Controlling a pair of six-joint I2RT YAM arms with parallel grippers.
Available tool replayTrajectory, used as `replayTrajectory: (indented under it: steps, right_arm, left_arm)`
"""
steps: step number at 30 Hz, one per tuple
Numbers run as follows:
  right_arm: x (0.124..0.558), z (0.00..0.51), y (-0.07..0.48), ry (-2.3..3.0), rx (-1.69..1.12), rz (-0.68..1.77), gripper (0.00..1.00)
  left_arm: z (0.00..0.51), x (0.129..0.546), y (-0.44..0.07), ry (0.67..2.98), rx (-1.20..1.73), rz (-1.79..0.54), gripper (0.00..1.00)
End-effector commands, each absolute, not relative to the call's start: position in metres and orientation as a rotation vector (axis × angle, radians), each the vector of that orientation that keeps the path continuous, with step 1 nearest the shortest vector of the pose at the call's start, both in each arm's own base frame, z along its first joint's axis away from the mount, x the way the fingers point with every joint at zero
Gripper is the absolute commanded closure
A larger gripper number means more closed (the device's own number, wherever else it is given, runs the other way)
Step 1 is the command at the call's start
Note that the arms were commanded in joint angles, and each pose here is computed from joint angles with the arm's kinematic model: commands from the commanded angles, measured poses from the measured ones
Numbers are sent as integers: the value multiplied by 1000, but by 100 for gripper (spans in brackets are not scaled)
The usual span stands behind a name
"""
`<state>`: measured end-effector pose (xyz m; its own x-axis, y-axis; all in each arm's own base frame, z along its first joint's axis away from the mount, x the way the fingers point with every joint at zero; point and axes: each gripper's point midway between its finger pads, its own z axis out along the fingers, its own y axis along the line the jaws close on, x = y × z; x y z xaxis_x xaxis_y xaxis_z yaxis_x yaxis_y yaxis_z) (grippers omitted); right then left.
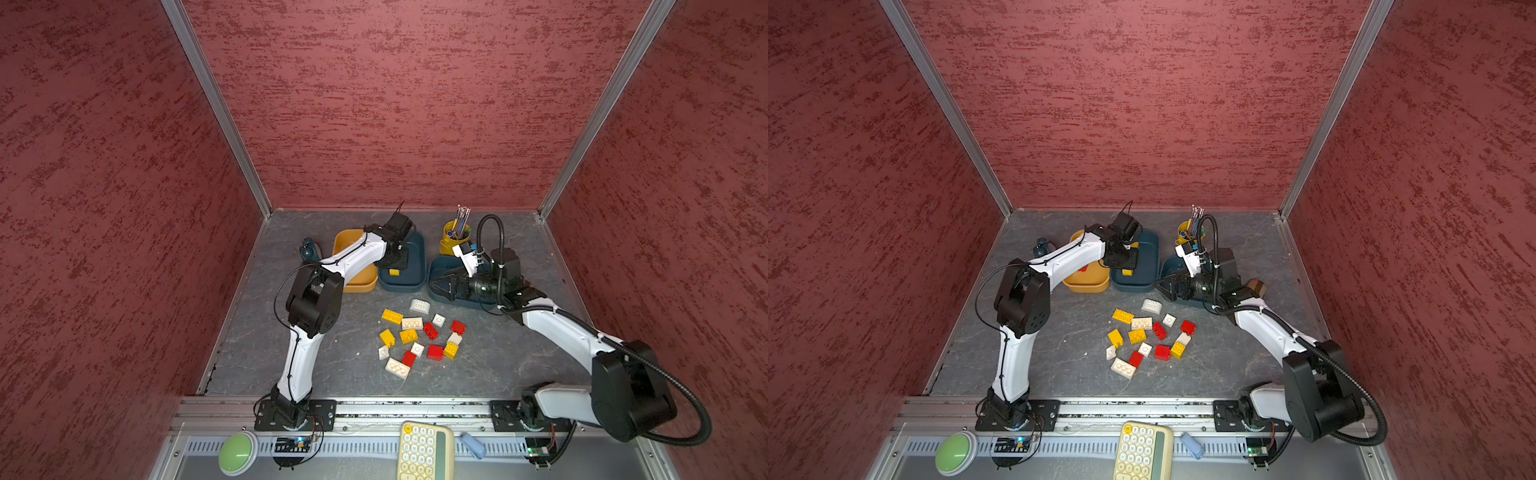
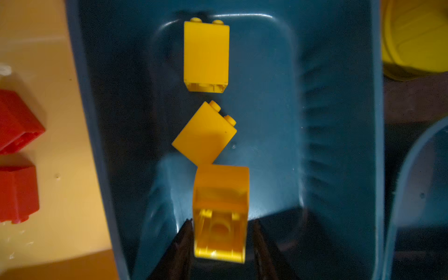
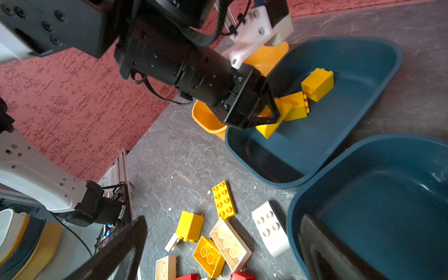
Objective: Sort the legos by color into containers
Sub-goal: 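Carry the yellow brick over the nearer teal tub and open the left gripper, then lower the left gripper to a flat yellow 2x4 brick and grasp it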
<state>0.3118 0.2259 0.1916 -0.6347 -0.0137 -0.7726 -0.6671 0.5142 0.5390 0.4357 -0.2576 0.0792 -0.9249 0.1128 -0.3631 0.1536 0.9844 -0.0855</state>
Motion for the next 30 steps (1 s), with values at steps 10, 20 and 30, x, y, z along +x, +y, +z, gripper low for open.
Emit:
replayTrajectory:
  steps: [10, 20, 30]
  right_arm:
    - [311, 194, 221, 2018, -560, 1101, 1]
    - [299, 189, 222, 2032, -572, 1143, 1]
    - [291, 185, 222, 2035, -571, 1172, 1]
  left_arm:
    - [106, 422, -249, 2721, 203, -53, 36]
    - [134, 319, -253, 2760, 185, -191, 25]
    - [101, 268, -249, 2699, -666, -395, 24]
